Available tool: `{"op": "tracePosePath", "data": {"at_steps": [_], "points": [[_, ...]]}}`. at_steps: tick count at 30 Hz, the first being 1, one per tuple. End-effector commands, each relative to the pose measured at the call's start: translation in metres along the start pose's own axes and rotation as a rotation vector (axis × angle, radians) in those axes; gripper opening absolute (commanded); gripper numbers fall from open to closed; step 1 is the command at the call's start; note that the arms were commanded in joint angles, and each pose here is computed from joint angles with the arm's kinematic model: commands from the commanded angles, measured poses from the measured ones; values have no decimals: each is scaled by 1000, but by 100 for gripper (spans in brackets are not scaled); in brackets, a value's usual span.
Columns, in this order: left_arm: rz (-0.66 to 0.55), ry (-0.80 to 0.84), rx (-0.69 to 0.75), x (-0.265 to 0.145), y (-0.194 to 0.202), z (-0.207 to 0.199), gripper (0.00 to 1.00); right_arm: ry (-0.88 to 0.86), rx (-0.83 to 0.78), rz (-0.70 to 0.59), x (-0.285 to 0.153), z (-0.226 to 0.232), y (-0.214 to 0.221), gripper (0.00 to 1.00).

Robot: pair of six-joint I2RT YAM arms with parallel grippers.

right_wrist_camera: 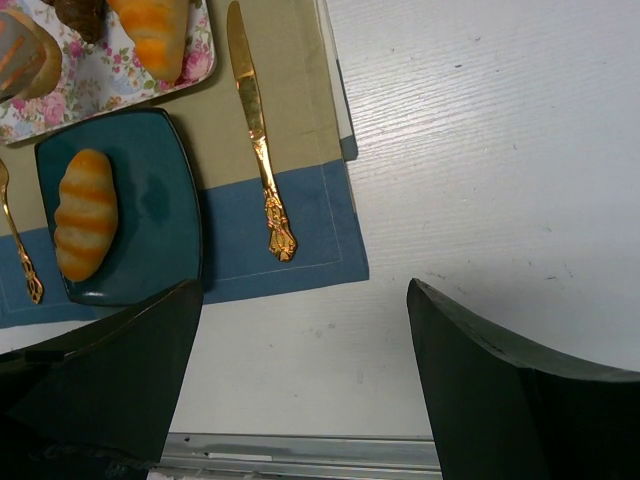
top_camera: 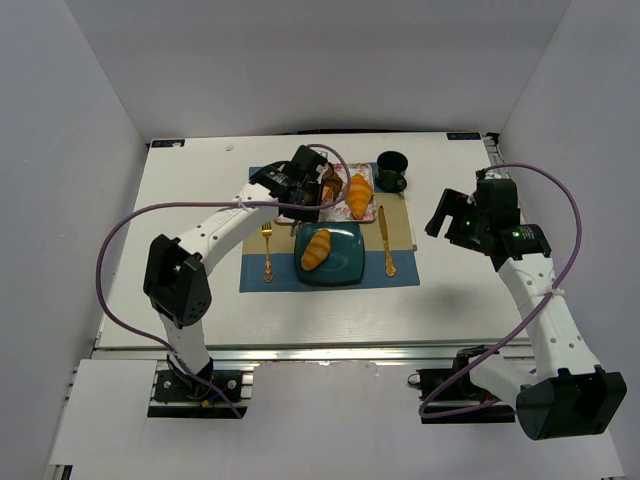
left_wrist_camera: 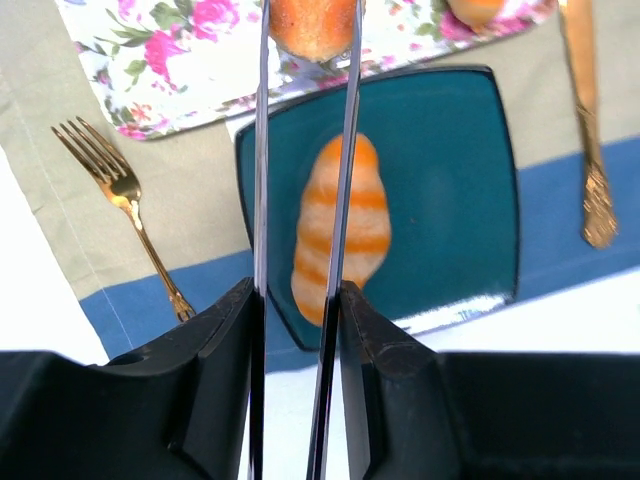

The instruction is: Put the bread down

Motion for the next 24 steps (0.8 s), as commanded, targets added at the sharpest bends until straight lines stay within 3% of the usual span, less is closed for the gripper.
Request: {"op": "tracePosePath", "data": {"at_steps": [1, 11, 24], "points": [[-50, 94, 15, -42, -12, -2, 41, -29, 1, -51, -3, 7, -11, 89], [23, 226, 85, -66, 33, -40, 41, -30, 15, -52, -7, 3, -2, 89], [73, 241, 74, -55, 65, -55, 47, -27, 41, -48, -16, -4, 14, 89]]}}
Point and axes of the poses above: each gripper's point midway between its finger pads, its own x axis out along the fingers, its own z axis along the line the jaws close on, y = z × x, the point moved 5 cm from there along -x, back along the fingers, and after that the axes turned 4 degrees about x, right-handed, at the moved point
